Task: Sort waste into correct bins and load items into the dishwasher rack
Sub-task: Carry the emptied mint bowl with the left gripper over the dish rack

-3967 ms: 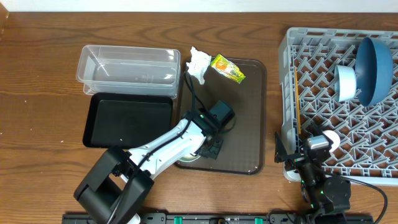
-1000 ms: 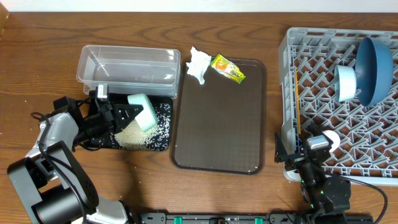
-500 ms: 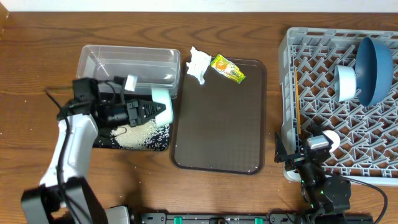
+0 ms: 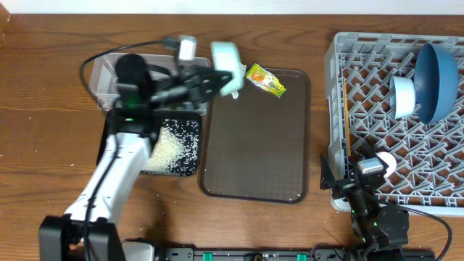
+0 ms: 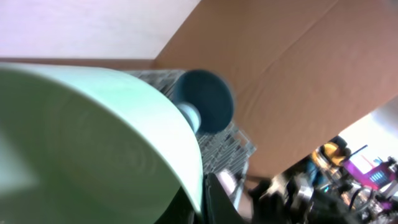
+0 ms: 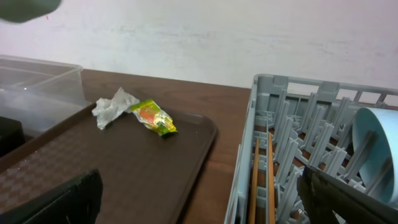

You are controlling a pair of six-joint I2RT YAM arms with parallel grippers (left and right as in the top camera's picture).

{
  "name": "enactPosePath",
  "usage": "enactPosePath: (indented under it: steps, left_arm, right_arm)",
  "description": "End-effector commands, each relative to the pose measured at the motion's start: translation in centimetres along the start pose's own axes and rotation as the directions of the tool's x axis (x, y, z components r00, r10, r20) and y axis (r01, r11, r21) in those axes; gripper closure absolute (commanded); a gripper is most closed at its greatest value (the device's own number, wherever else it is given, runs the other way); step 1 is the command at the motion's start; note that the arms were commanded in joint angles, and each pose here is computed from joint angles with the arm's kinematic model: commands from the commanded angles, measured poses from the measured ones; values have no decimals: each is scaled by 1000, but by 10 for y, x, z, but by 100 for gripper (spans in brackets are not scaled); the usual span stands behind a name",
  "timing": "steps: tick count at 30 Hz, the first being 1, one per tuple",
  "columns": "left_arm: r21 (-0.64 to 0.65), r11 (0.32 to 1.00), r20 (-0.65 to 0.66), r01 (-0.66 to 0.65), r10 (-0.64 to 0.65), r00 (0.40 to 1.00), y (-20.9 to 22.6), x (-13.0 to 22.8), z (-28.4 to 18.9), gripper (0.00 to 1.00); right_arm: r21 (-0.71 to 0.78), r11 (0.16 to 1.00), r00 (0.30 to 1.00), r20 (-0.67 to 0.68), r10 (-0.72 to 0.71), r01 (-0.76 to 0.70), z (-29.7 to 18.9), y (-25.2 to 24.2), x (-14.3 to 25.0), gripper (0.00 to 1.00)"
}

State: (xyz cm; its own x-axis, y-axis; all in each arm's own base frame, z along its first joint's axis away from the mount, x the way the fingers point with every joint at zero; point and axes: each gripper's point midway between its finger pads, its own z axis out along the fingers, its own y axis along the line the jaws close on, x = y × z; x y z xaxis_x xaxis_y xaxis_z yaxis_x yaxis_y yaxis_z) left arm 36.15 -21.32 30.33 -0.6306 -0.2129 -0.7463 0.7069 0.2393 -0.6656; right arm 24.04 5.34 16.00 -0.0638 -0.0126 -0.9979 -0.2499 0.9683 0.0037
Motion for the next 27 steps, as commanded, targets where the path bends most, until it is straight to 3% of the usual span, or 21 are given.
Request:
enactPosePath:
  steps: [1, 9, 15, 27]
  left_arm:
    - [-37, 981, 88, 191, -188, 978, 18, -2, 33, 94]
    - [114, 952, -1, 285, -287, 958, 21, 30, 122, 94]
    - [245, 938, -120, 244, -220, 968, -8, 41, 184, 93]
    - [260, 921, -200, 289, -241, 950, -24, 107, 253, 94]
  right_arm:
    - [15, 1000, 1000, 3, 18, -19, 0, -4, 0, 1]
    - [15, 1000, 1000, 3, 18, -19, 0, -4, 0, 1]
    - [15, 1000, 1000, 3, 18, -19, 0, -4, 0, 1]
    - [15, 1000, 1000, 3, 18, -19, 0, -4, 0, 1]
